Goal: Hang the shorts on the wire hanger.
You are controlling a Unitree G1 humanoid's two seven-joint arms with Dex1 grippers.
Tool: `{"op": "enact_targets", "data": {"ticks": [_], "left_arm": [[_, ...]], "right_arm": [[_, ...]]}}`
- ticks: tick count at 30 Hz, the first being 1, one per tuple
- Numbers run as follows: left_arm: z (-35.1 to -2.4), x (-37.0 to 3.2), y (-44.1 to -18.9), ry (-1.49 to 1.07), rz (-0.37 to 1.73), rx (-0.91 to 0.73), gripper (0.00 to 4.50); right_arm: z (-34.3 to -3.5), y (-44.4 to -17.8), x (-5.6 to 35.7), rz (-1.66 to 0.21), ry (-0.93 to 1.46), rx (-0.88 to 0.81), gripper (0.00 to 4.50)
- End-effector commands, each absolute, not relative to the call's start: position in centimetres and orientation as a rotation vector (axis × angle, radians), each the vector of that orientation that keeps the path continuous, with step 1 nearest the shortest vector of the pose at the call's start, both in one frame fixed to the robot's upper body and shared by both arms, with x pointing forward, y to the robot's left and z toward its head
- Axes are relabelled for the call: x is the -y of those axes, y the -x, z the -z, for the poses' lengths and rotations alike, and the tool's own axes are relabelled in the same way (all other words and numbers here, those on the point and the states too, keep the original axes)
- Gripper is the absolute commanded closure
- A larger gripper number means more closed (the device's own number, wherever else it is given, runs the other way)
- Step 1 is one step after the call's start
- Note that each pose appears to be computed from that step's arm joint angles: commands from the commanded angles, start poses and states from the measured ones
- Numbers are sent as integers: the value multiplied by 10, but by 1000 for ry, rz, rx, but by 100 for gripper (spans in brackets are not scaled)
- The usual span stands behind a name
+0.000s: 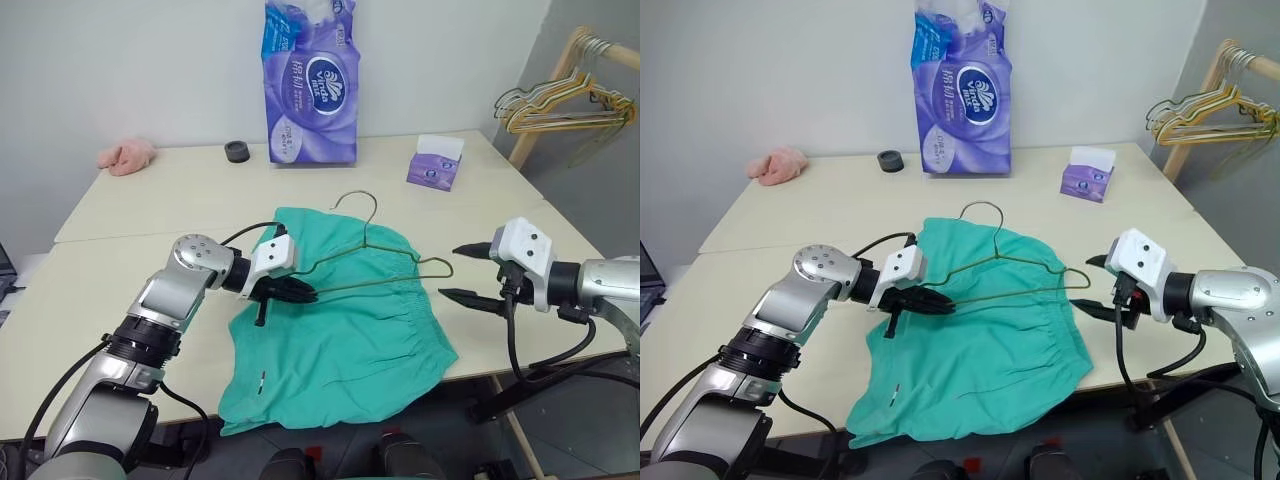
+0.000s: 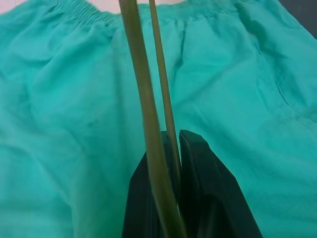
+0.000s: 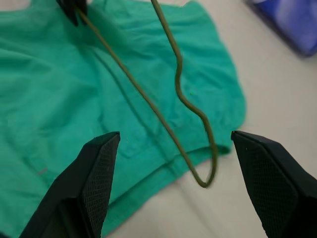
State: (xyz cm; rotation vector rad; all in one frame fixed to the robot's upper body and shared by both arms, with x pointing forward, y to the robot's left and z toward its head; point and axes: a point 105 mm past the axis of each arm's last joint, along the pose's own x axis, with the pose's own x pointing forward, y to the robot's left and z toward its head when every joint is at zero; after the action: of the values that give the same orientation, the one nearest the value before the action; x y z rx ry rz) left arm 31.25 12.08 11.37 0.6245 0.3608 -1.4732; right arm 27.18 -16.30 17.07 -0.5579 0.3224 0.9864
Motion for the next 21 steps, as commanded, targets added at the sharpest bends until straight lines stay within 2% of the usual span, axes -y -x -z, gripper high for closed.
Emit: {"op": "enact_targets", "data": {"ticks": [1,13,16,21], "left_arm": [[-120,-114,-306,-738,1521,-301,450],[-123,-110,-301,-752,1533,-275,450],[-123,-109,-300,-752,1533,-272,450],[-123,-108,-299,-751,1535,-270,450]], "right_arm": [[-169,-270,153,-1043,574,-368,68],[-139,-272,138,-1112,588,-470,68],[-132,-276,138,-1099,590,-493,124],[-127,-276,138,-1094,600,-519,294]]}}
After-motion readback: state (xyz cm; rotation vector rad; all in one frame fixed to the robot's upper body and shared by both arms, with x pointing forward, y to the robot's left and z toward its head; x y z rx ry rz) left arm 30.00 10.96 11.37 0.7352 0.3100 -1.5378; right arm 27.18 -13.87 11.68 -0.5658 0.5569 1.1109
